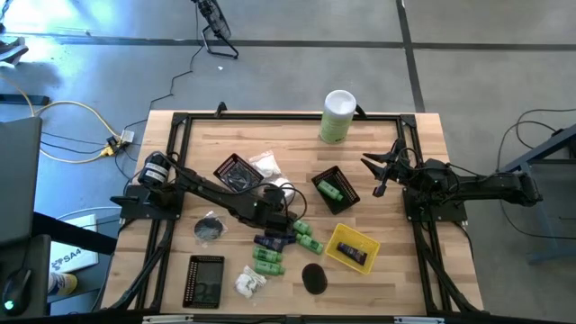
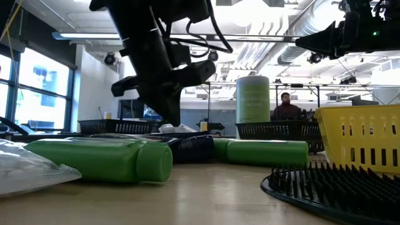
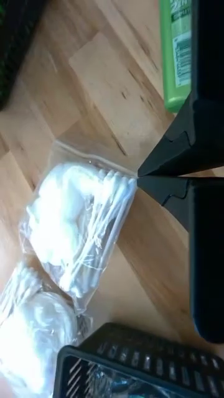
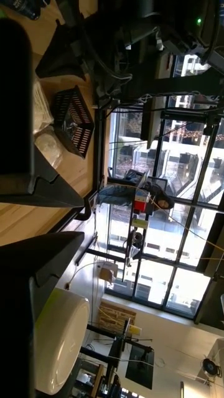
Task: Pick & Place Travel size toiletries
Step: Put the cotton pack into the bottom left black bin
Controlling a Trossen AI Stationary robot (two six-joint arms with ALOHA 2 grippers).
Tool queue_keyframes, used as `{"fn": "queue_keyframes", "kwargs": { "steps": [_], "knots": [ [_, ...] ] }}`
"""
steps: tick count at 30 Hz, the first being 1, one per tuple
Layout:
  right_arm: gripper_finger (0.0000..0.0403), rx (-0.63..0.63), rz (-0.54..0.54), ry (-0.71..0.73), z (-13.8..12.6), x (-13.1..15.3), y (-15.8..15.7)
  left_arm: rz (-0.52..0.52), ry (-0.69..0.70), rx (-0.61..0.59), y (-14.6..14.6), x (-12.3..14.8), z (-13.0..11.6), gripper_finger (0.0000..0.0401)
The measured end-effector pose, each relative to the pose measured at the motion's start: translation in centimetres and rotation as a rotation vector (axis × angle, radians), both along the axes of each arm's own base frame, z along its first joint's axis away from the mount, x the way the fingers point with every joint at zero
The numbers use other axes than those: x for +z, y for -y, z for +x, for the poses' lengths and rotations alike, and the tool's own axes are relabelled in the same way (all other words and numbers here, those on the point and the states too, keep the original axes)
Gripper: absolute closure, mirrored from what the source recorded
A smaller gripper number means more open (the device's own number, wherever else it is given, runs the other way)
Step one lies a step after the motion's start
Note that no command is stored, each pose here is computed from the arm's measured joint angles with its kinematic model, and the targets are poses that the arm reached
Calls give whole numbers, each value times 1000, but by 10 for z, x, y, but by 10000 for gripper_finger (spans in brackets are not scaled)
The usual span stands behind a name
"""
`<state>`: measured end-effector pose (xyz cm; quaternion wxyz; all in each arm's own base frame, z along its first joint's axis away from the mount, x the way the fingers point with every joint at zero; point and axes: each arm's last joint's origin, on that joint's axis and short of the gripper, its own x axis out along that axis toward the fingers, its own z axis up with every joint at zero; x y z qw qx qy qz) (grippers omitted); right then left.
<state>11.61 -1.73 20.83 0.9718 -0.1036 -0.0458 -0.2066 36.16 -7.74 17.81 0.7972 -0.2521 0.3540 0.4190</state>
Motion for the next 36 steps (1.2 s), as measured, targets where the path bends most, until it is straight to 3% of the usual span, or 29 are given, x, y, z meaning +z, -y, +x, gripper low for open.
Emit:
{"fn": "queue_keyframes", "kwargs": {
  "steps": [8,17,25,36],
  "knots": [
    [337,0,0,0,0,0,0,-37,-1,-21,4,1,-1,401],
    [337,7,-1,0,0,0,0,32,19,-79,9,20,3,401],
    [337,181,-27,9,2,1,-5,123,9,-173,9,48,14,401],
    [337,288,-3,-64,13,-7,-7,143,-14,-154,-7,49,17,401]
  ]
}}
